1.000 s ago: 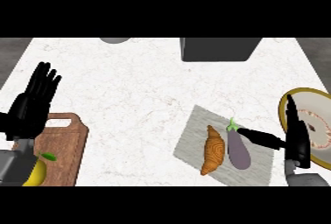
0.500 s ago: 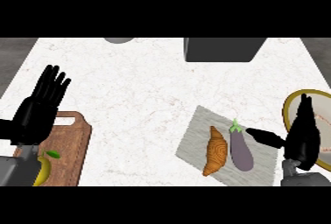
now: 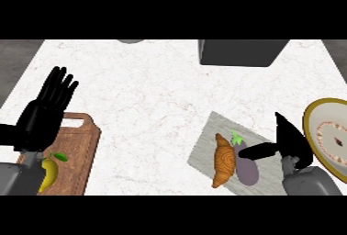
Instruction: Pick the croissant from the placemat and place it in the bowl
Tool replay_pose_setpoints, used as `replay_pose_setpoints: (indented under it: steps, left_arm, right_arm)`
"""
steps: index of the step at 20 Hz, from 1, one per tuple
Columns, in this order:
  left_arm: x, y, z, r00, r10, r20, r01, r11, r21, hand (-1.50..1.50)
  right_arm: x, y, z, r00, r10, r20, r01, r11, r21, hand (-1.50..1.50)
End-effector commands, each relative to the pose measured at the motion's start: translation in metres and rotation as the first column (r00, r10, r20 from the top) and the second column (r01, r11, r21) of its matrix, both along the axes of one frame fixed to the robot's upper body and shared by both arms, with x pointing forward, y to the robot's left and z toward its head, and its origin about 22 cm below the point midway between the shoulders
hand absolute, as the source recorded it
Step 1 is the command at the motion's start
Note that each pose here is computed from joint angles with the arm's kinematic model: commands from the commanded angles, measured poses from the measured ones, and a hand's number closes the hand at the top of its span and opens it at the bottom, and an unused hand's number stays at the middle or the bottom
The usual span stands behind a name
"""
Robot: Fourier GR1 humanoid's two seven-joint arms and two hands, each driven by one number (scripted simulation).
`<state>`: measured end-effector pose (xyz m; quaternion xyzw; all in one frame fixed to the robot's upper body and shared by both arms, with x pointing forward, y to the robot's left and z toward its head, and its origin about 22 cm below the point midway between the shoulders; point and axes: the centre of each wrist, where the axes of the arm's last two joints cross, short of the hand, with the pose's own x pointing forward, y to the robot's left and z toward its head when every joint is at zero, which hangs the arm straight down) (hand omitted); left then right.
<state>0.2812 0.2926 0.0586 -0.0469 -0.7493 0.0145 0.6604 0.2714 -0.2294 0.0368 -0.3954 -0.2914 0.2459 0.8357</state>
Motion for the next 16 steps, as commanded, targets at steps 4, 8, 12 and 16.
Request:
replay_pose_setpoints:
  steps: [4, 8, 12, 16]
  left_arm:
    - [0.000, 0.002, 0.001, 1.000, 0.018, 0.001, -0.018, 1.000, -0.016, 0.00]
    - [-0.008, -0.004, -0.005, 1.000, 0.007, -0.002, -0.007, 1.000, -0.008, 0.00]
    - [-0.011, -0.002, -0.003, 1.000, 0.005, -0.007, -0.005, 1.000, -0.006, 0.00]
    - [-0.010, -0.013, -0.002, 1.000, 0.016, -0.008, -0.016, 1.000, -0.007, 0.00]
  right_arm:
    - [0.039, 0.040, 0.057, 0.952, 0.055, -0.300, -0.052, 0.998, 0.018, -1.50]
    - [0.048, 0.055, 0.055, 0.951, 0.031, -0.309, -0.023, 0.999, 0.031, -1.50]
    - [0.058, 0.065, 0.053, 0.948, 0.022, -0.316, -0.006, 0.999, 0.052, -1.50]
    - [0.056, 0.072, 0.042, 0.941, 0.010, -0.337, 0.011, 0.998, 0.062, -1.50]
